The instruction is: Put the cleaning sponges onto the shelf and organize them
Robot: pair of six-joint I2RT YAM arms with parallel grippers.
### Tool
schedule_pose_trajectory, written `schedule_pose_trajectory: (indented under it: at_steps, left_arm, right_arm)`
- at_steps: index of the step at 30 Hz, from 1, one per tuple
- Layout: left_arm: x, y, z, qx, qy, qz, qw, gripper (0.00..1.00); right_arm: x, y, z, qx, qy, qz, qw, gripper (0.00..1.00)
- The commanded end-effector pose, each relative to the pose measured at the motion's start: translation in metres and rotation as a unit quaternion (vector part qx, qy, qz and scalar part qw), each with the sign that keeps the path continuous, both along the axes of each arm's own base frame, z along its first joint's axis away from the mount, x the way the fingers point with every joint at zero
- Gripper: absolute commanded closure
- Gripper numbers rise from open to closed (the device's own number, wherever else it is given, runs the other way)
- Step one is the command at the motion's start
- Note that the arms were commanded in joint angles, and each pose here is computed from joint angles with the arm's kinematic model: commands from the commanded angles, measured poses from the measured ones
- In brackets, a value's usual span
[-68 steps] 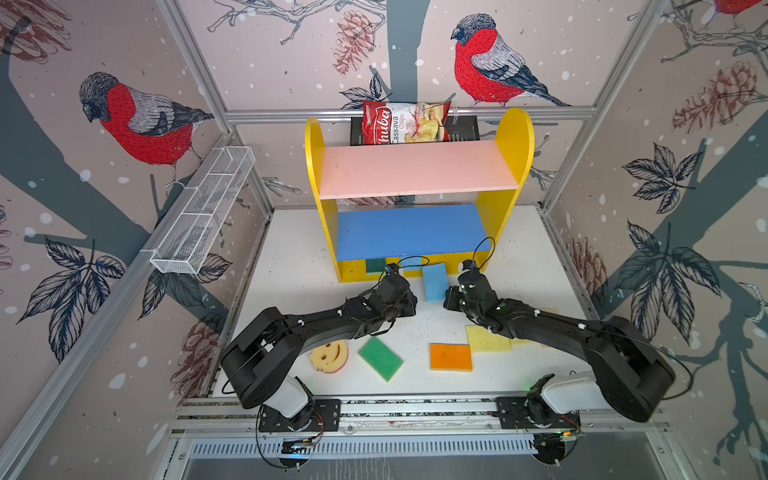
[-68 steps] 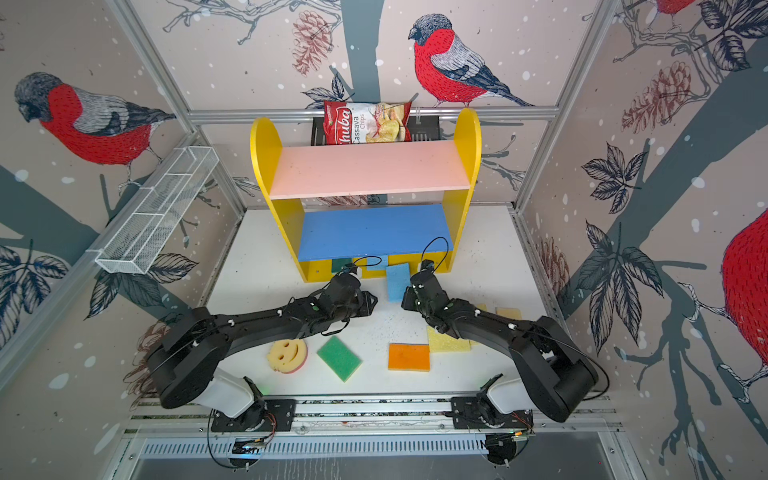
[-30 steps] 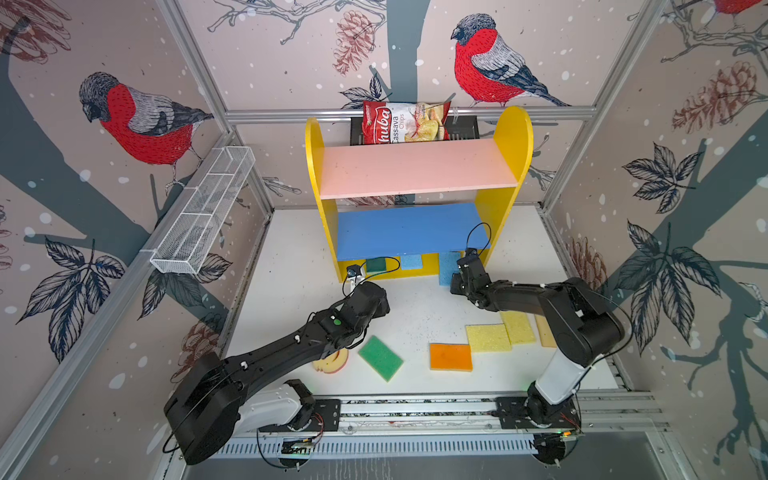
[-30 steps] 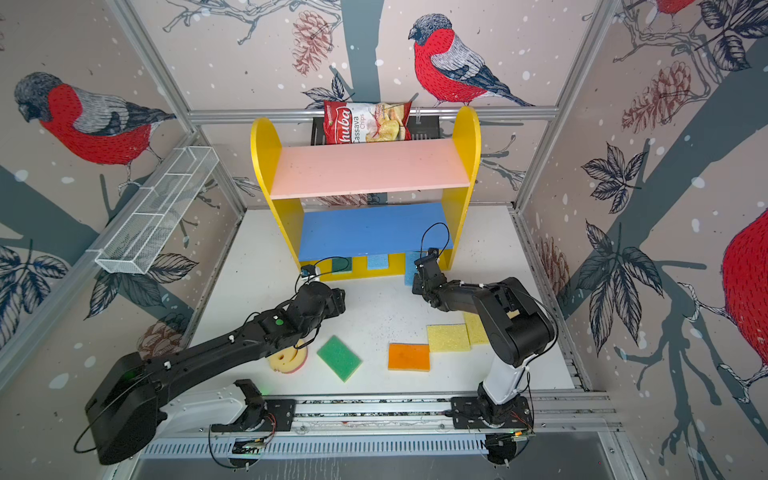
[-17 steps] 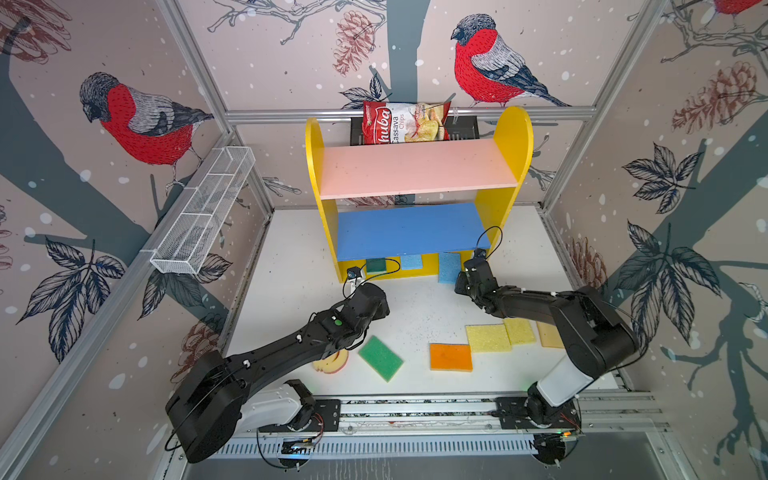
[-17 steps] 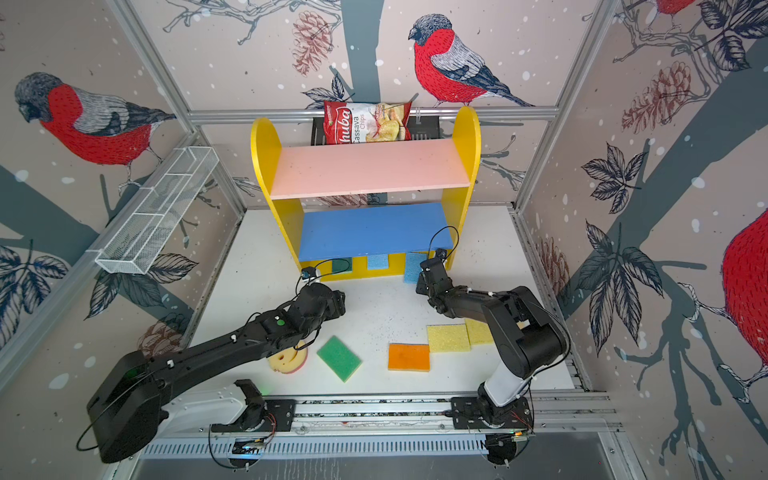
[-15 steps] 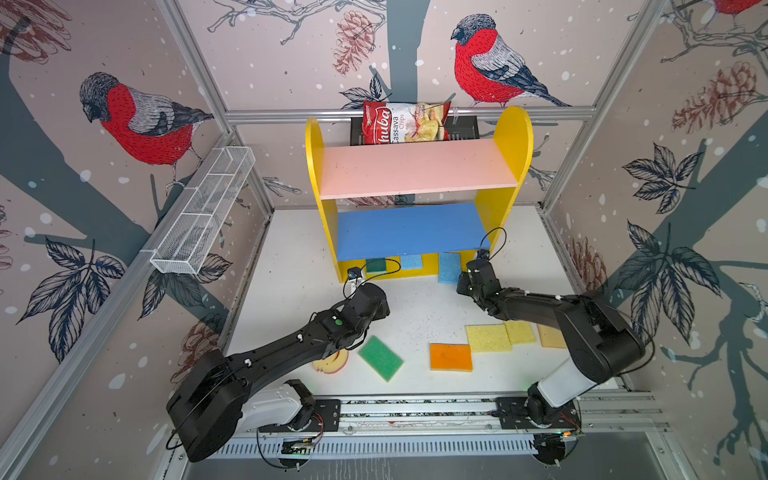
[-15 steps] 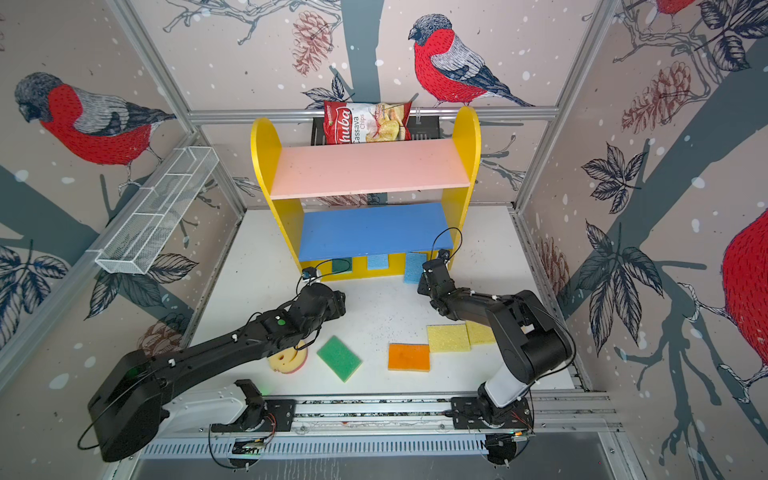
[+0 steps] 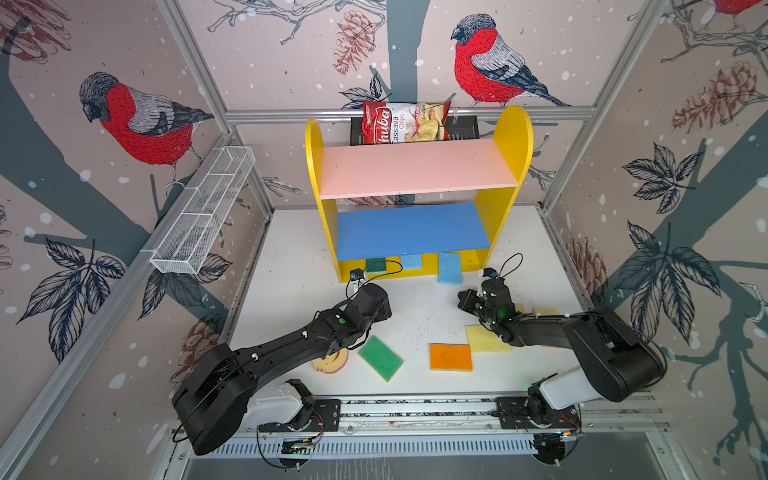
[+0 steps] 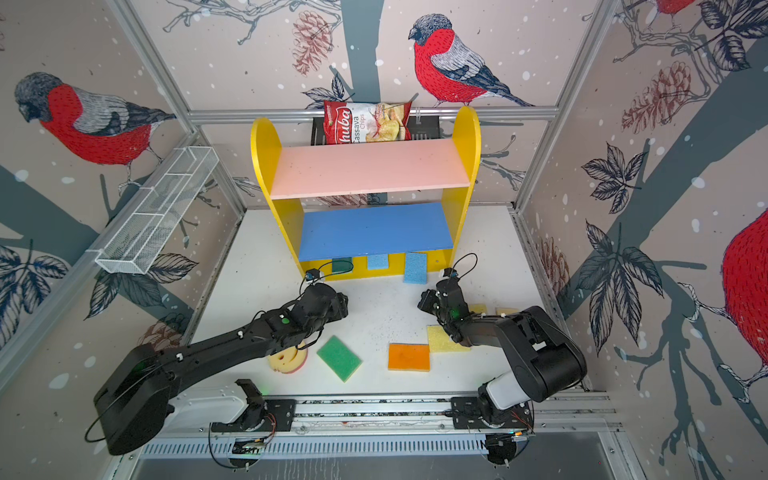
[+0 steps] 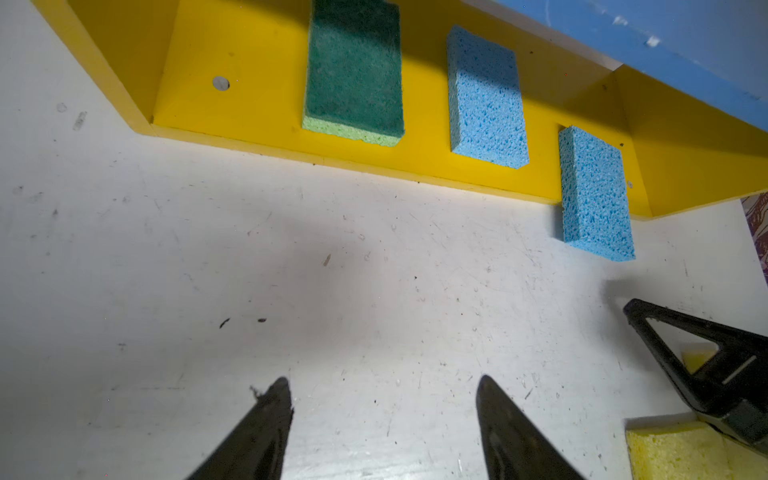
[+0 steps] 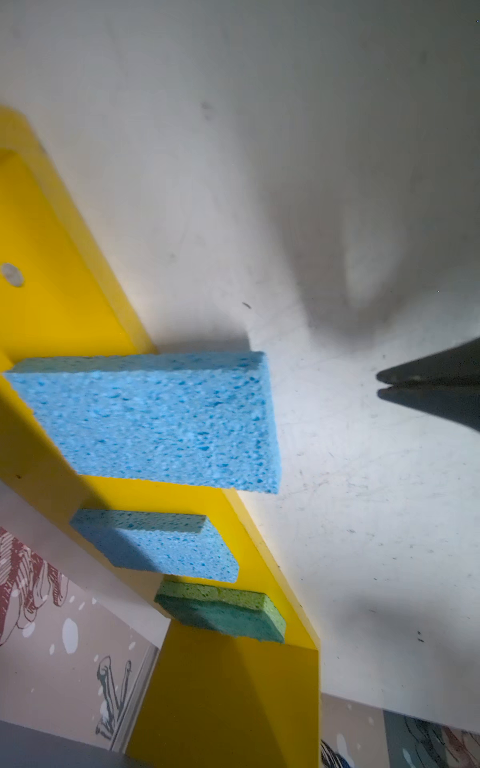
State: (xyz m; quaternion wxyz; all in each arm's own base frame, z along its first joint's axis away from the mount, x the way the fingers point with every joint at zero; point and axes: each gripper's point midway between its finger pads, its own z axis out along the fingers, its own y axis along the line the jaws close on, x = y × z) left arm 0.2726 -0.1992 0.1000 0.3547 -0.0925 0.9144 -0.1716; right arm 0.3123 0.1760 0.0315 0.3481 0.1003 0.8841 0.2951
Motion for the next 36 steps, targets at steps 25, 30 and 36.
schedule_pose_trajectory:
  at_steps: [25, 30, 36]
  left_arm:
    - [-0.003, -0.004, -0.013, 0.002, 0.021, -0.009, 1.000, 0.31]
    - [-0.001, -0.006, -0.012, 0.003, 0.019, -0.010, 1.000, 0.31]
    - [0.000, -0.010, -0.016, 0.003, 0.026, -0.014, 1.000, 0.32]
  right_arm:
    - [0.038, -0.004, -0.025, 0.193, -0.008, -0.054, 0.980, 0.98]
    - [0.041, -0.009, -0.030, 0.189, -0.004, -0.076, 0.979, 0.98]
    - [0.048, -0.018, -0.032, 0.165, -0.005, -0.111, 0.980, 0.99]
